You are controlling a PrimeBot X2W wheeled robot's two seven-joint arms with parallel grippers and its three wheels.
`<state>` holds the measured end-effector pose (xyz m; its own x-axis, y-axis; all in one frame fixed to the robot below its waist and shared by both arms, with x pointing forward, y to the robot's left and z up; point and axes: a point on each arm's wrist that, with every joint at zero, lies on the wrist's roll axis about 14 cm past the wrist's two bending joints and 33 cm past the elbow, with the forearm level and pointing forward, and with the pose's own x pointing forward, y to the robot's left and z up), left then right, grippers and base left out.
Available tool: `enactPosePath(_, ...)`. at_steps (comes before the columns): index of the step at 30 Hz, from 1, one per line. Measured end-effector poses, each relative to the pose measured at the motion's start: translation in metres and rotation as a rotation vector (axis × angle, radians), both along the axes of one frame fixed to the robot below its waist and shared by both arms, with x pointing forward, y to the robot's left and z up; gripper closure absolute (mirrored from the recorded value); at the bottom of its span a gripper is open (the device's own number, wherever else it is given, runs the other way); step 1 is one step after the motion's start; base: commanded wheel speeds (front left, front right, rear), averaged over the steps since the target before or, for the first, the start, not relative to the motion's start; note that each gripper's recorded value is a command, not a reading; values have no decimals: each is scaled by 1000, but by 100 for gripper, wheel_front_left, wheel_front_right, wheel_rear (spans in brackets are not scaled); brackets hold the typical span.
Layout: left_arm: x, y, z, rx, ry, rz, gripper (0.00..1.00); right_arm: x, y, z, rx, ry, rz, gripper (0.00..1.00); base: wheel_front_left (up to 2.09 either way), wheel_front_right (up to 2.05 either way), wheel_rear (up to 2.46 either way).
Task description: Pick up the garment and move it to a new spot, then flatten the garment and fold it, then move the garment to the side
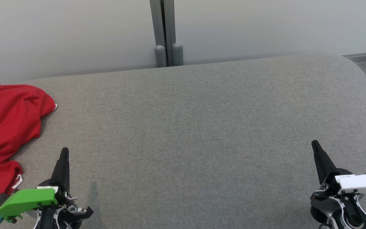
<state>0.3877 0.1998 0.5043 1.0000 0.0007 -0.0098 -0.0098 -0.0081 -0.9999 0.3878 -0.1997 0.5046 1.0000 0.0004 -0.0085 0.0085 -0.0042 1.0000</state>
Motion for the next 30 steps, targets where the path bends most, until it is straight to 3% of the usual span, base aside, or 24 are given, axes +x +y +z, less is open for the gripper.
enactPosePath(25, 0, 0, 0, 0, 0, 0, 100, 0, 0, 0, 0, 0, 0, 100, 0, 0, 0)
enactPosePath(26, 0, 0, -2, -1, 5, 0, 0, -1, 0, -2, 1, 6, 0, 0, 0, 0, 0)
enactPosePath(30, -10, -3, -24, -14, 72, 1, 0, -10, 3, -24, 16, 70, -1, 0, 0, 0, 0)
